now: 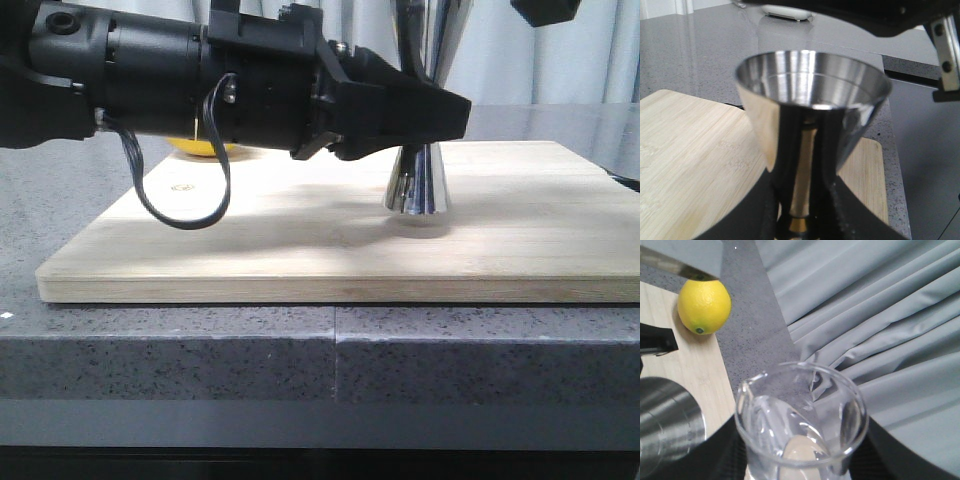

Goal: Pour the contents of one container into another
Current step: 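Move the beaker over the jigger and tilt it with the right gripper, then pour liquid from the beaker into the jigger cup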

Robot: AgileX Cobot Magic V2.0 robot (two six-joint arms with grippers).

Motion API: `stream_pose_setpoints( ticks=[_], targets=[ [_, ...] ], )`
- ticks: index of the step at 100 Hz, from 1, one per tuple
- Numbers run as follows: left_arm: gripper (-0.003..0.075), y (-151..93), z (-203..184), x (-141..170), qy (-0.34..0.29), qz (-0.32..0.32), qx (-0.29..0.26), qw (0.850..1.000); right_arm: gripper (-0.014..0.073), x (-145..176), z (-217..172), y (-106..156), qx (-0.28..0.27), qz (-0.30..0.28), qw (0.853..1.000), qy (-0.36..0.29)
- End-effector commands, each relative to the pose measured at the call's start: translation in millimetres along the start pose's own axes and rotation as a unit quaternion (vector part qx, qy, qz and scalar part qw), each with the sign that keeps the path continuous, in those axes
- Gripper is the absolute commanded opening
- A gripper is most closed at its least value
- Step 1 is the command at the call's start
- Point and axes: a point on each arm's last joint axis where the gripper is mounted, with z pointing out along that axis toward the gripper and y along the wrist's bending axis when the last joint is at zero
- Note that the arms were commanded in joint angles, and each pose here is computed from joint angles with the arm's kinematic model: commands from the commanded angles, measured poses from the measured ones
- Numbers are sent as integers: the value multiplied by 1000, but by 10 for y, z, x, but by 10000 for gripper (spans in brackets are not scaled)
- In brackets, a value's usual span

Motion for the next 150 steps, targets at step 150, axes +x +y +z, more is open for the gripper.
stream_pose_setpoints(
  ticks=[150],
  targets=[
    [-21,-61,-64,-333,-64,13,8,998,230,-168,-42,-137,25,-79,995,-53]
  ],
)
